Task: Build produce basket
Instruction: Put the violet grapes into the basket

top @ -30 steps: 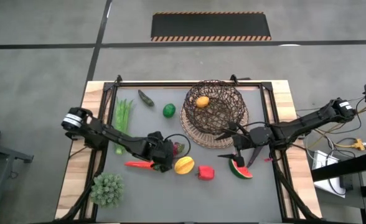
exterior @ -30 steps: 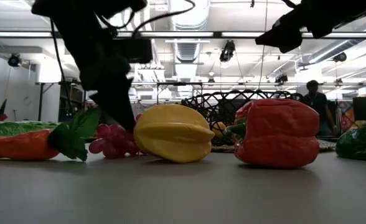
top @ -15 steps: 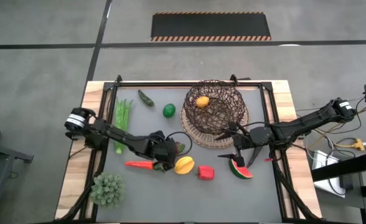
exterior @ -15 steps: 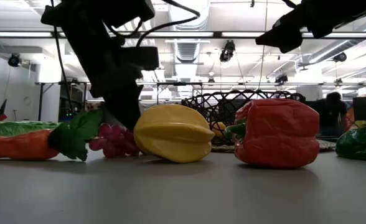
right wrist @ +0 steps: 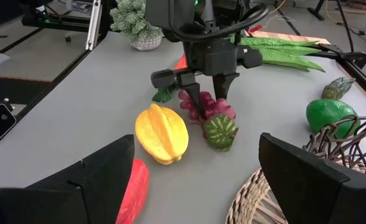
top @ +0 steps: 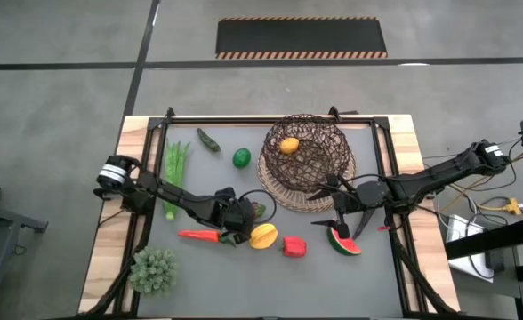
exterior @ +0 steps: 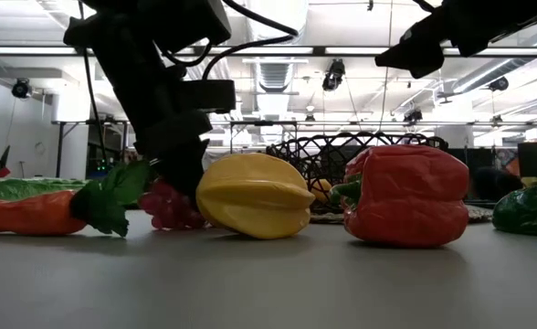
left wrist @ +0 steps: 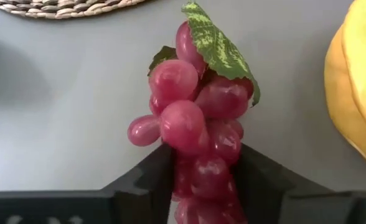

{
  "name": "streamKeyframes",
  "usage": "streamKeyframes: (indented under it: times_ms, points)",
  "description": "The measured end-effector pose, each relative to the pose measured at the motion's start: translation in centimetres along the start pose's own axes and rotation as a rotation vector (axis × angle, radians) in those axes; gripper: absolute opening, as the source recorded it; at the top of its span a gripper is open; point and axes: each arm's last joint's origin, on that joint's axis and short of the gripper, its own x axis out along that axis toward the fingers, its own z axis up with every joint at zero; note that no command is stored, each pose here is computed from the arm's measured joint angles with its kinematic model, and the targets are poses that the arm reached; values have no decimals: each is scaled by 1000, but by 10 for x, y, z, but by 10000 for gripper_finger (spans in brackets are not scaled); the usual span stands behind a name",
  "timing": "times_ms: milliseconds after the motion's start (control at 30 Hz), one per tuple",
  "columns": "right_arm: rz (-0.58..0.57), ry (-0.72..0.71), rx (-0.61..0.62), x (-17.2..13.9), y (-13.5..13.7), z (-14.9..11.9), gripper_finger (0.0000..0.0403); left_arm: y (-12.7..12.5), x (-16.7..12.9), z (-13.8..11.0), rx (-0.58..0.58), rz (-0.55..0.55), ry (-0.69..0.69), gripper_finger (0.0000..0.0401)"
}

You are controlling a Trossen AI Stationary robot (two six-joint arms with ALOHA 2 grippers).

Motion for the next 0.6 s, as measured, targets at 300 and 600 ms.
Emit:
streamKeyframes:
  times_ms: [300,600]
  points:
    - [0,-4,-4,0,0,-1,325,3,-8,2,2,-11,-6,67]
    - [-3,-31,-17,1,0,-1,325,17,-51,18,53,-11,-165,49]
